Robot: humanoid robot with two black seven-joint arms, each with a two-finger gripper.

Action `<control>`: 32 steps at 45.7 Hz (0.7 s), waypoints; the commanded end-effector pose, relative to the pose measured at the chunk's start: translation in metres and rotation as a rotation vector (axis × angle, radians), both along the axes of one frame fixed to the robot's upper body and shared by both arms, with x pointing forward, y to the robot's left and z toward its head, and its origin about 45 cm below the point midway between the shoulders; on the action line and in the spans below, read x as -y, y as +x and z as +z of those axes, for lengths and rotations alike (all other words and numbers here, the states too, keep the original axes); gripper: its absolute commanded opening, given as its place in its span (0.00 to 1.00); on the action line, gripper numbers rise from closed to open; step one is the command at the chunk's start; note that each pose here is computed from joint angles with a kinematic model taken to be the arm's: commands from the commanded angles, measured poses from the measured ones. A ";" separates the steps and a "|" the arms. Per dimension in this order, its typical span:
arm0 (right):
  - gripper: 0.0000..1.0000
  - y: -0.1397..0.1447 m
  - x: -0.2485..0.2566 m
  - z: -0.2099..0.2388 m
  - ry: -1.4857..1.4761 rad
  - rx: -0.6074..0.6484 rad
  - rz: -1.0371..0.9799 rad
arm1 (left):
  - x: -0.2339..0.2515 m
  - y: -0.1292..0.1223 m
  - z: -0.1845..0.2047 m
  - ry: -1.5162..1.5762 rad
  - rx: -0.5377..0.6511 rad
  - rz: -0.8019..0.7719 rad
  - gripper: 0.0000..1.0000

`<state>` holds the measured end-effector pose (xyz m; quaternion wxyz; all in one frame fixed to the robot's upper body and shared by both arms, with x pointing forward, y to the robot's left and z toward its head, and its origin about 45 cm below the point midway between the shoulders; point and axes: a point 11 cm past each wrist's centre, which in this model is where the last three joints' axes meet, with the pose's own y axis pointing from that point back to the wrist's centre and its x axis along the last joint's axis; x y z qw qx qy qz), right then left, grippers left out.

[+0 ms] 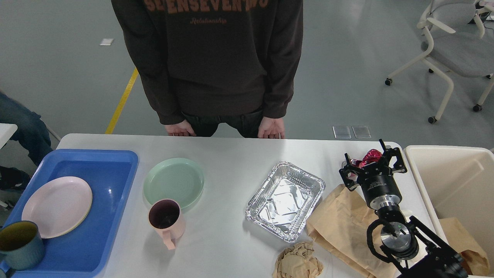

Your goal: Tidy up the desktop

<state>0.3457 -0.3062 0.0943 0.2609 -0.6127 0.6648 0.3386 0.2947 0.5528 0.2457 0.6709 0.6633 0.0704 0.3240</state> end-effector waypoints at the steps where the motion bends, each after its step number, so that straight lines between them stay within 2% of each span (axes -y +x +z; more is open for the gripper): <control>1: 1.00 0.000 0.000 0.000 0.000 0.000 0.000 | 0.052 0.022 0.018 -0.013 -0.032 -0.144 0.92; 6: 1.00 0.000 0.000 0.000 0.000 0.000 0.000 | 0.098 0.043 0.040 0.005 -0.050 -0.249 0.92; 16: 1.00 0.000 0.000 0.000 0.000 0.000 0.000 | 0.197 0.072 0.098 -0.052 0.020 -0.341 0.92; 25: 1.00 0.000 0.001 0.000 -0.002 0.000 -0.001 | 0.282 0.053 0.134 -0.040 0.004 -0.490 0.88; 32: 1.00 0.000 0.001 0.000 -0.002 0.000 -0.001 | 0.318 0.035 0.163 -0.075 0.026 -0.501 0.88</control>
